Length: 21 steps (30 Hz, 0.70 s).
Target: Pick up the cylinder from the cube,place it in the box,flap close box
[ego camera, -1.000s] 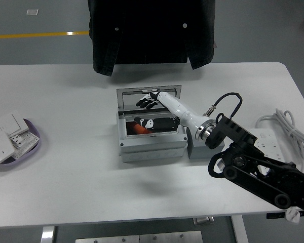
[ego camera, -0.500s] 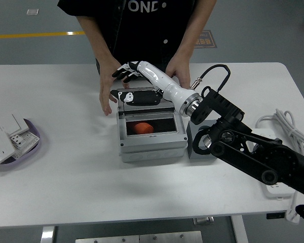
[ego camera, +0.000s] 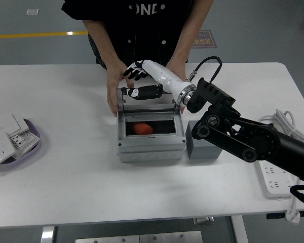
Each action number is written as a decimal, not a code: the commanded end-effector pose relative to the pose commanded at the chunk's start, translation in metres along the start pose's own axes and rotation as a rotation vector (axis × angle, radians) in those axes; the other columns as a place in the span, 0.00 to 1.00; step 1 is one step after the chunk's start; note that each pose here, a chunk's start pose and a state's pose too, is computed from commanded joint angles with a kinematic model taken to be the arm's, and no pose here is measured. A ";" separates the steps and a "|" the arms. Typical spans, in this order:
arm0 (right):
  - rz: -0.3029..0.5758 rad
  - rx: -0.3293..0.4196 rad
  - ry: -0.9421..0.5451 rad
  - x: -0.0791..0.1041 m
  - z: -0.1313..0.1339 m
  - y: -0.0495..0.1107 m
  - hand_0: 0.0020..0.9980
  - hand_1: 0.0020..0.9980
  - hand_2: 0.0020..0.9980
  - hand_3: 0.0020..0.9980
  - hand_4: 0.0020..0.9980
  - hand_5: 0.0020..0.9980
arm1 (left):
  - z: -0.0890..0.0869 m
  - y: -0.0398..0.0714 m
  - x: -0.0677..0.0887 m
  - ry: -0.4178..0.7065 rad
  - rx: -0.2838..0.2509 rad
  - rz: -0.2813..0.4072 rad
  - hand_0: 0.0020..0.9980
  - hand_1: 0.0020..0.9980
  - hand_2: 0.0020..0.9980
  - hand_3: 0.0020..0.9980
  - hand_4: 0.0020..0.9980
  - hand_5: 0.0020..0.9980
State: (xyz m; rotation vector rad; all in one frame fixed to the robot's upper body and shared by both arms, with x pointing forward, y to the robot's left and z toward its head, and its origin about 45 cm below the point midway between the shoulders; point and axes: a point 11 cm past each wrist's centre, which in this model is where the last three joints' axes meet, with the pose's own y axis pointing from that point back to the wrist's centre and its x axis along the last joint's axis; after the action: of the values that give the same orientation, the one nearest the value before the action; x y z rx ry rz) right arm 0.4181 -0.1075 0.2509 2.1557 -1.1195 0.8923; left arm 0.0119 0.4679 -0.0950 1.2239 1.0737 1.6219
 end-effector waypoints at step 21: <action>-0.056 0.045 0.073 -0.017 -0.005 0.047 0.68 0.64 0.66 0.68 0.75 0.38 | -0.003 0.000 -0.002 0.011 0.004 -0.003 0.60 0.64 0.64 0.67 0.78 0.23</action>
State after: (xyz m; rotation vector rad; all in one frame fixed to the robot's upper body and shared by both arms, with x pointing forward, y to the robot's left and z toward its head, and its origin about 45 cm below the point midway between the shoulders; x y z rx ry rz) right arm 0.3688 -0.1194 0.2489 2.1613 -1.0069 0.9716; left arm 0.0089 0.4656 -0.0961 1.2167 1.0853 1.6273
